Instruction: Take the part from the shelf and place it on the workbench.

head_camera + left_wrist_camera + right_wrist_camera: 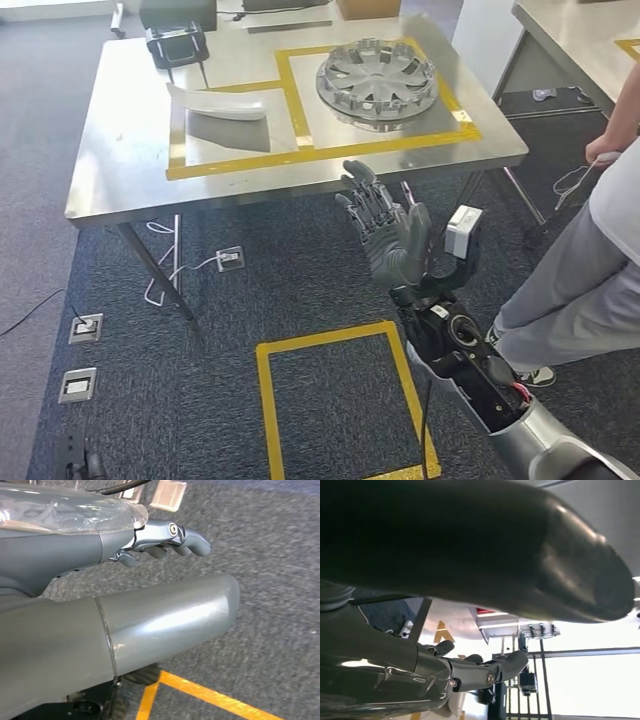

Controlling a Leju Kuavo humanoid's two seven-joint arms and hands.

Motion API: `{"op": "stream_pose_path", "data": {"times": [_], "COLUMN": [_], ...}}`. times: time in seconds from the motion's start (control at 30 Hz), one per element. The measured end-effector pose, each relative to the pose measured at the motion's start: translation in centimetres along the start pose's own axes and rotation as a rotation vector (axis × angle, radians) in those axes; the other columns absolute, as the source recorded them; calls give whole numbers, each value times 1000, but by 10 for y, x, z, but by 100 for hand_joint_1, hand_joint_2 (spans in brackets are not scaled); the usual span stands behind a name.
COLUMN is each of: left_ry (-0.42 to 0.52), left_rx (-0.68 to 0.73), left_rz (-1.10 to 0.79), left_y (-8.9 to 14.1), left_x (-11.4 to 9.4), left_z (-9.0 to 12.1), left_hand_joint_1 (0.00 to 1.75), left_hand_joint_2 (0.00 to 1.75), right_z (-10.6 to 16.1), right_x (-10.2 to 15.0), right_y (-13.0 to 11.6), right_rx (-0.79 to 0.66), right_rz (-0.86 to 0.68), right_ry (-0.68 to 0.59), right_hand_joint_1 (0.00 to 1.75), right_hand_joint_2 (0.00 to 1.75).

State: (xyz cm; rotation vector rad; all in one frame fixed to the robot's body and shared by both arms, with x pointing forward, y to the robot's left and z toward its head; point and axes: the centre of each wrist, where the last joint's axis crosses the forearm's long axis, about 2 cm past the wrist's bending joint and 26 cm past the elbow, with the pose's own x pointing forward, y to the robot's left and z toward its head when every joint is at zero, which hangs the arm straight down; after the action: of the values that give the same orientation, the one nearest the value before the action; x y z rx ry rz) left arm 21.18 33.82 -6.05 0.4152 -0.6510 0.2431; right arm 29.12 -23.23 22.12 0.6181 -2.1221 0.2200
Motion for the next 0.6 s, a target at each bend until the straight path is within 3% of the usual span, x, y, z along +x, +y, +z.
{"op": "stream_pose_path", "data": {"times": [0.6], "left_ry": [-5], "left_rx": [36], "left_rz": [26], "left_y": [10], "left_x": [-8], "left_z": [-2], "left_hand_joint_1": [0], "left_hand_joint_2": [0], "right_z": [-10], "right_x": [-10], "right_y": [-2], "right_rx": [6], "right_rz": [-11], "right_ry": [2], "right_hand_joint_1": [0], "right_hand_joint_2": [0]}}
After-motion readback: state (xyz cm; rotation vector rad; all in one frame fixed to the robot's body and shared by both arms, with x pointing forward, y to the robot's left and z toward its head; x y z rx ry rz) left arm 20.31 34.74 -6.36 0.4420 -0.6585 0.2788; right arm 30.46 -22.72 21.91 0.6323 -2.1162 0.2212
